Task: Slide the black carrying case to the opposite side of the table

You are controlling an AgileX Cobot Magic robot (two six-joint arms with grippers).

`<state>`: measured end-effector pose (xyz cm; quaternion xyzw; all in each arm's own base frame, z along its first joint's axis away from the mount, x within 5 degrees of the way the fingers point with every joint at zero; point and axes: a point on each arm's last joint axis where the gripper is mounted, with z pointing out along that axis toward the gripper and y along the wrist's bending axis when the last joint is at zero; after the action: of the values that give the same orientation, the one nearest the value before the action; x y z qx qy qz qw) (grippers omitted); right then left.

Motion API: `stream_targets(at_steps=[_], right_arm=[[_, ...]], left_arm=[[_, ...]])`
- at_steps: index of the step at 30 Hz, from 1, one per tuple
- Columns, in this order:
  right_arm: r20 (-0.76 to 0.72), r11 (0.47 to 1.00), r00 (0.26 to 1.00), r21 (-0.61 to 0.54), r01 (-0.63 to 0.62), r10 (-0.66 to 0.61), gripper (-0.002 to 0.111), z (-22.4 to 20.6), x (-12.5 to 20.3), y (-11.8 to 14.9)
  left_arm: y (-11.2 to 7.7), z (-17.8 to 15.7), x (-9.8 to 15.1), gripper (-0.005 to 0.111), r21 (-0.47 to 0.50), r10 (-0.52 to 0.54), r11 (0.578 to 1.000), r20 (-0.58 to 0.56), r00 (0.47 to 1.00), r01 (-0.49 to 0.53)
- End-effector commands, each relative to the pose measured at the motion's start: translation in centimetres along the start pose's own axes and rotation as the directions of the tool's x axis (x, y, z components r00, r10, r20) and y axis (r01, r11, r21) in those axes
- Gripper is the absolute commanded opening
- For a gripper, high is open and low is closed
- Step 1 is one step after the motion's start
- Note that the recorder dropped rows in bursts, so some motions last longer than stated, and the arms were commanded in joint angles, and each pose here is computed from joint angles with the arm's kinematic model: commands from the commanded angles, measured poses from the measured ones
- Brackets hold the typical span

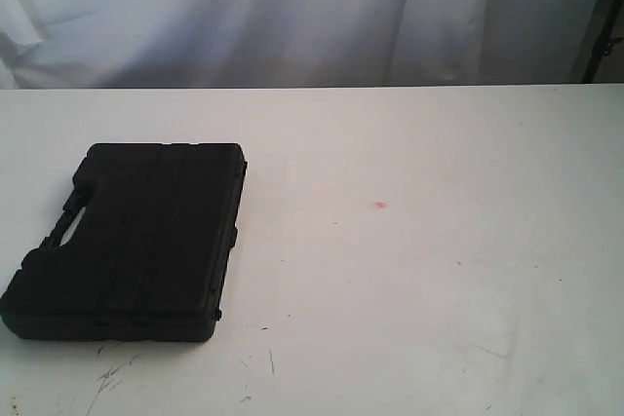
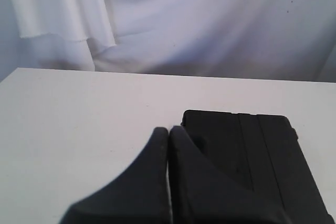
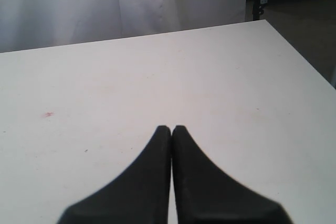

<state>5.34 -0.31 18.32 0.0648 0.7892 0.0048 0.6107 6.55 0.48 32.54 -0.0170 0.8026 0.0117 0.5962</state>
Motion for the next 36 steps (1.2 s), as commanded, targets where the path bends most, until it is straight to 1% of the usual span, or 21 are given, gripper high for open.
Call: stream_targets(at_steps=[1,3,6,10,12,15,19,22,27,31,33,36], right_arm=[[0.0,1.0,1.0,0.006,0.001,-0.001,0.0,0.0,0.1,0.0],[0.0,1.0,1.0,0.006,0.001,-0.001,0.0,0.0,0.1,0.0],[0.0,1.0,1.0,0.006,0.001,-0.001,0.0,0.0,0.1,0.0],[0.0,1.0,1.0,0.006,0.001,-0.001,0.0,0.0,0.1,0.0],[0.0,1.0,1.0,0.006,0.001,-0.001,0.0,0.0,0.1,0.0],[0.0,1.0,1.0,0.006,0.001,-0.001,0.0,0.0,0.1,0.0],[0.0,1.0,1.0,0.006,0.001,-0.001,0.0,0.0,0.1,0.0],[0.0,1.0,1.0,0.006,0.001,-0.001,0.0,0.0,0.1,0.0],[0.0,1.0,1.0,0.006,0.001,-0.001,0.0,0.0,0.1,0.0],[0.0,1.0,1.0,0.006,0.001,-0.001,0.0,0.0,0.1,0.0],[0.0,1.0,1.0,0.006,0.001,-0.001,0.0,0.0,0.1,0.0],[0.0,1.0,1.0,0.006,0.001,-0.001,0.0,0.0,0.1,0.0]], left_arm=[[-0.3,0.0,1.4,0.0,0.041,-0.087,0.996,0.093,0.992,0.084],[-0.3,-0.2,2.6,0.0,0.044,-0.126,0.992,0.169,0.977,0.121],[-0.2,-0.2,4.8,0.0,0.048,-0.19,0.982,0.234,0.953,0.184],[-0.2,0.3,7.6,0.0,0.04,-0.222,0.975,0.224,0.949,0.218],[-0.3,0.7,9.1,0.0,0.036,-0.199,0.98,0.206,0.958,0.196],[-0.3,1.5,10.6,0.0,0.02,-0.168,0.986,0.142,0.975,0.167],[-0.3,1.6,11.5,0.0,0.007,-0.096,0.995,0.065,0.993,0.095],[-0.4,1.8,11.9,0.0,0.02,-0.074,0.997,0.048,0.996,0.073],[-0.7,2.4,13.2,0.0,0.073,-0.067,0.995,0.02,0.998,0.065],[-0.7,2.9,14.3,0.0,0.074,-0.066,0.995,0.003,0.998,0.066],[-0.7,3.0,14.2,0.0,0.074,-0.085,0.994,0.016,0.996,0.083],[-0.7,3.0,14.2,0.0,0.074,-0.085,0.994,0.02,0.996,0.084]])
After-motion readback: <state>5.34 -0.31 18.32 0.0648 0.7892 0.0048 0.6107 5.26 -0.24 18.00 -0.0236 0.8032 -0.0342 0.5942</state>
